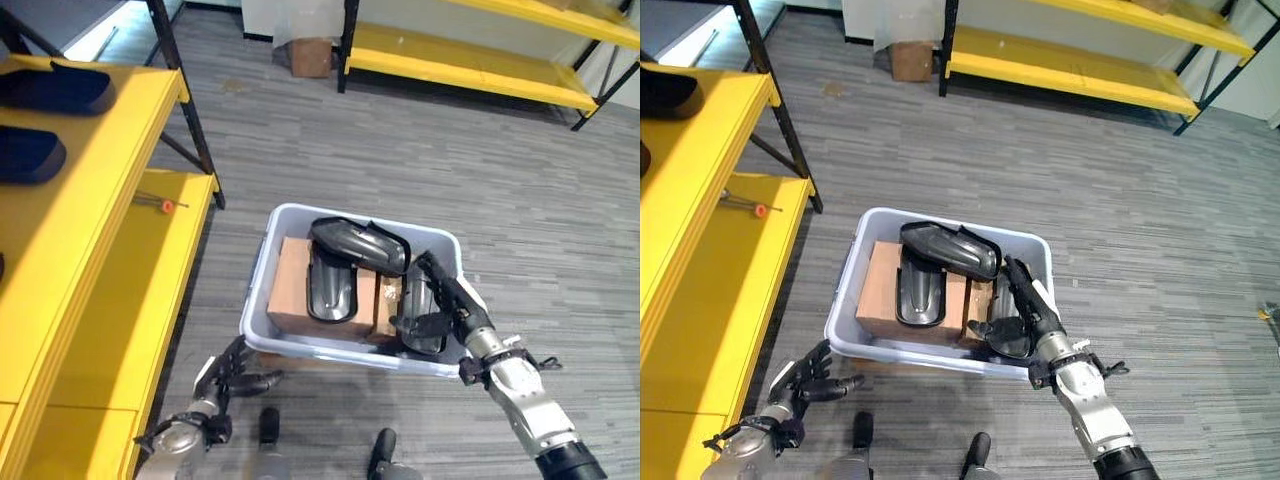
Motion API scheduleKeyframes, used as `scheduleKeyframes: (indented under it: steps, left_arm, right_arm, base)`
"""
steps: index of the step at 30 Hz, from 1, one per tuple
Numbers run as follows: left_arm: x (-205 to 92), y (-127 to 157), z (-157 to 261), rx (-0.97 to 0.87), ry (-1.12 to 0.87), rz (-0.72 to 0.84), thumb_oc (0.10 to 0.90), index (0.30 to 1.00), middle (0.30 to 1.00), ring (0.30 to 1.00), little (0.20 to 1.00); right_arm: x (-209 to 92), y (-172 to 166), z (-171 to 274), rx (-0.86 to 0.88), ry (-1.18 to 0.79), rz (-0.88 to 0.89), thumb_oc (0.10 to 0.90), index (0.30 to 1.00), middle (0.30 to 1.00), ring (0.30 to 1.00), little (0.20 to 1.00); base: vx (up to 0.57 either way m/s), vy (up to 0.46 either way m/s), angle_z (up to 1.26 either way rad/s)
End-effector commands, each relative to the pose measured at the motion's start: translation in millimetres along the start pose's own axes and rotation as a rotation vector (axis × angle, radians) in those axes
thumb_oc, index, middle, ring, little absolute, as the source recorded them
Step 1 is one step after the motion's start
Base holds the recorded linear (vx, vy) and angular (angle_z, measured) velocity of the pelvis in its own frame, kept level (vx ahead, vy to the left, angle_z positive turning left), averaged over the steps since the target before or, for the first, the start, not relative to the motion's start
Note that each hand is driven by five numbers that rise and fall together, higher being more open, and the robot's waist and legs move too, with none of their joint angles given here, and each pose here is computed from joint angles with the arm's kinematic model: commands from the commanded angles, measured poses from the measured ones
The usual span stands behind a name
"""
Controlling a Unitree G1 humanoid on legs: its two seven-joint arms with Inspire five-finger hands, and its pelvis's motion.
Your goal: Move parts from the plastic box to the shelf.
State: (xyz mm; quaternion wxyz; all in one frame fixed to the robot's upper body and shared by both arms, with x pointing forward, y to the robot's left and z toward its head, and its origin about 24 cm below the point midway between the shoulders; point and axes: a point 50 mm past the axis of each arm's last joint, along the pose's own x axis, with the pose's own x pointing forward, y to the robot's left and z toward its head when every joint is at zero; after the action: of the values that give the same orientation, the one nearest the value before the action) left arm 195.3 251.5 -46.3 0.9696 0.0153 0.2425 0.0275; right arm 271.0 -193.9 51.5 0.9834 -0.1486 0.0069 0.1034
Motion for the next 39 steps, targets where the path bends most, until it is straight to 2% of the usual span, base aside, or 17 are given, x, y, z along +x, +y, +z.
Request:
scheduleKeyframes:
  steps: [1, 10, 15, 16, 20, 25, 31, 34, 39]
  left_arm:
    - [15.3, -38.0, 61.0, -0.013, -0.290, -0.137, 0.900, 1.000, 1.000, 1.000, 1.000]
    - [15.8, -35.8, 81.3, -0.020, -0.367, -0.117, 0.900, 1.000, 1.000, 1.000, 1.000]
    - [14.1, -33.9, 89.3, -0.001, -0.400, -0.119, 0.900, 1.000, 1.000, 1.000, 1.000]
    - [14.3, -34.2, 89.7, -0.004, -0.402, -0.118, 0.900, 1.000, 1.000, 1.000, 1.000]
    - [16.0, -35.0, 93.6, 0.005, -0.421, -0.108, 0.900, 1.000, 1.000, 1.000, 1.000]
    - [18.5, -40.4, 98.7, 0.012, -0.438, -0.121, 0.900, 1.000, 1.000, 1.000, 1.000]
    - [21.3, -48.1, 100.0, 0.013, -0.440, -0.136, 0.900, 1.000, 1.000, 1.000, 1.000]
    - [22.1, -51.8, 105.3, 0.010, -0.461, -0.155, 0.900, 1.000, 1.000, 1.000, 1.000]
    - [24.2, -56.3, 106.9, -0.004, -0.463, -0.166, 0.900, 1.000, 1.000, 1.000, 1.000]
  right_arm:
    - [21.7, -25.7, 81.8, -0.185, -0.355, -0.084, 0.900, 1.000, 1.000, 1.000, 1.000]
    - [51.7, -42.2, 135.9, -0.431, -0.480, -0.174, 0.900, 1.000, 1.000, 1.000, 1.000]
    - [62.5, -62.1, 153.5, -0.701, -0.457, -0.214, 0.900, 1.000, 1.000, 1.000, 1.000]
    - [63.4, -61.9, 154.5, -0.704, -0.460, -0.213, 0.900, 1.000, 1.000, 1.000, 1.000]
    - [73.9, -86.9, 175.2, -0.973, -0.423, -0.297, 0.900, 1.000, 1.000, 1.000, 1.000]
    - [79.9, -106.5, 187.5, -1.144, -0.363, -0.352, 0.900, 1.000, 1.000, 1.000, 1.000]
    - [85.3, -131.2, 194.2, -1.235, -0.267, -0.424, 0.900, 1.000, 1.000, 1.000, 1.000]
    - [84.3, -153.7, 199.1, -1.159, -0.217, -0.508, 0.900, 1.000, 1.000, 1.000, 1.000]
    - [84.4, -167.1, 198.5, -1.058, -0.171, -0.547, 0.900, 1.000, 1.000, 1.000, 1.000]
  base:
    - [-0.09, -0.044, 0.09]
    - [-0.06, -0.025, 0.11]
    - [-0.05, -0.020, 0.15]
    - [-0.08, -0.014, 0.13]
    - [-0.08, -0.007, 0.12]
    - [-0.02, -0.016, 0.00]
    - [-0.03, -0.025, 0.04]
    - [-0.04, -0.051, 0.02]
    - [-0.01, -0.026, 0.07]
